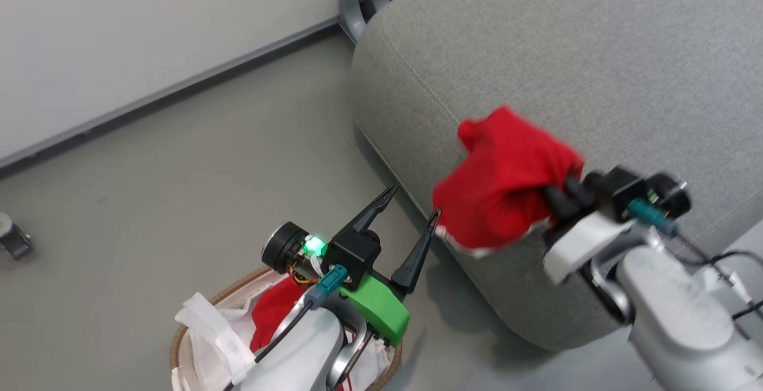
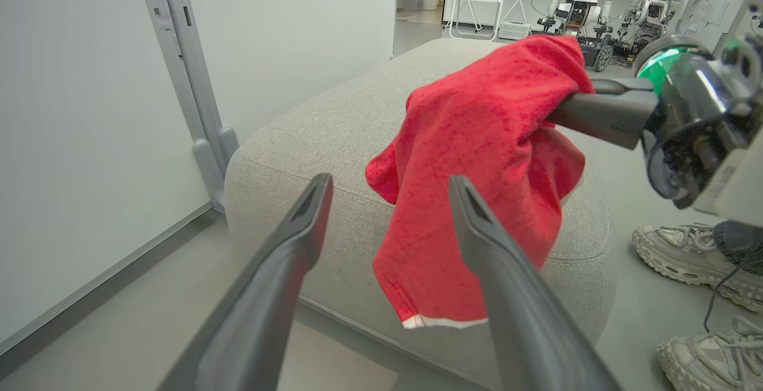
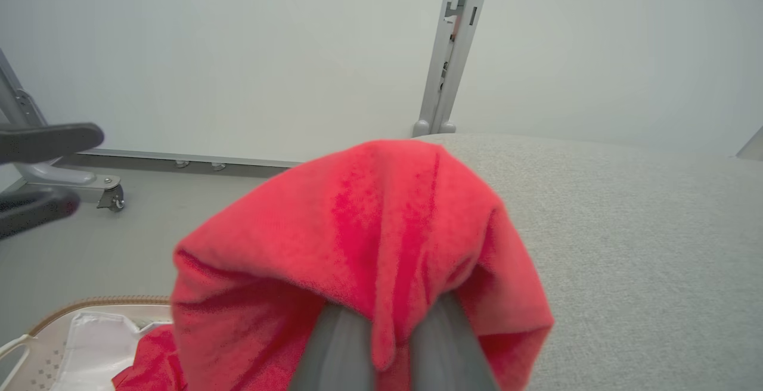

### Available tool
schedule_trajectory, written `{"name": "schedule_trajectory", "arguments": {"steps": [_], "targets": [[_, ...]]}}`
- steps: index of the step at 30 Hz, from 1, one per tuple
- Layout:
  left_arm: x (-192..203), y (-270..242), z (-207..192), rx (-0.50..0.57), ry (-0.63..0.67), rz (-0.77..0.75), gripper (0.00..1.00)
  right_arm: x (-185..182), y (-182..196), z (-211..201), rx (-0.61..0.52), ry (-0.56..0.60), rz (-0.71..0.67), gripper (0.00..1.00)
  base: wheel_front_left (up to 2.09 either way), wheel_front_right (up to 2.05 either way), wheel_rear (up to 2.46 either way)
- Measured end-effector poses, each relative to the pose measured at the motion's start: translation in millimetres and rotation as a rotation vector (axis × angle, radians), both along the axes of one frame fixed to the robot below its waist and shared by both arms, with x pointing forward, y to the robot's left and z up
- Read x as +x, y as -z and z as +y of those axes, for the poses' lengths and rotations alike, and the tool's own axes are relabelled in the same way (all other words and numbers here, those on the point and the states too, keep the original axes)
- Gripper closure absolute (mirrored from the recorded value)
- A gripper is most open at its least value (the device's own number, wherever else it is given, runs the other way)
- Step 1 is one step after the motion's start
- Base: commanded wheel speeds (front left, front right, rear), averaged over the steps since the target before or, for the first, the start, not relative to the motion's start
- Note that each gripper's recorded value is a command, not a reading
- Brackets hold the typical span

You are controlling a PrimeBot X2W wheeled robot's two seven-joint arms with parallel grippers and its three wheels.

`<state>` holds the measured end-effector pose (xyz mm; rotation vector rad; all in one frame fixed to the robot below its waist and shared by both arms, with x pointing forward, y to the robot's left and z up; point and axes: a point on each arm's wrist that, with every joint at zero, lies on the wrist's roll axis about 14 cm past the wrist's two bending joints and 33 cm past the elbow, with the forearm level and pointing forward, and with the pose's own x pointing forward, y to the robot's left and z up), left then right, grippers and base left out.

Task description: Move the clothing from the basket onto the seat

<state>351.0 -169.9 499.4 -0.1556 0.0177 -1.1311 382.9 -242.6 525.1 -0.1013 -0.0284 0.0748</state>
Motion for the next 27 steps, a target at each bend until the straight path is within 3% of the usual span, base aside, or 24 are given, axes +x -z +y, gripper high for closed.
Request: {"name": "schedule_trajectory", "arguments": {"steps": [9, 15, 21, 27], "targets": [[26.1, 36.2, -2.7, 0.03, 0.017, 0.038, 0.0, 60.8, -62.6, -92.9, -0.226, 0.162, -0.097, 1.0, 0.0, 0.0, 0.0], [48.1, 68.3, 9.9, 0.051, -0.019, 0.086, 0.0, 107.5, -63.6, -130.9, -0.263, 0.242, -0.073, 1.0, 0.0, 0.0, 0.0], [68.0, 103.1, 30.4, 0.083, -0.074, 0.142, 0.0, 146.1, -36.4, -156.6, -0.219, 0.322, -0.019, 1.0, 0.0, 0.0, 0.0], [80.0, 139.0, 59.4, 0.126, -0.152, 0.218, 0.0, 170.1, 36.7, -141.9, -0.171, 0.312, 0.114, 1.0, 0.0, 0.0, 0.0]]}}
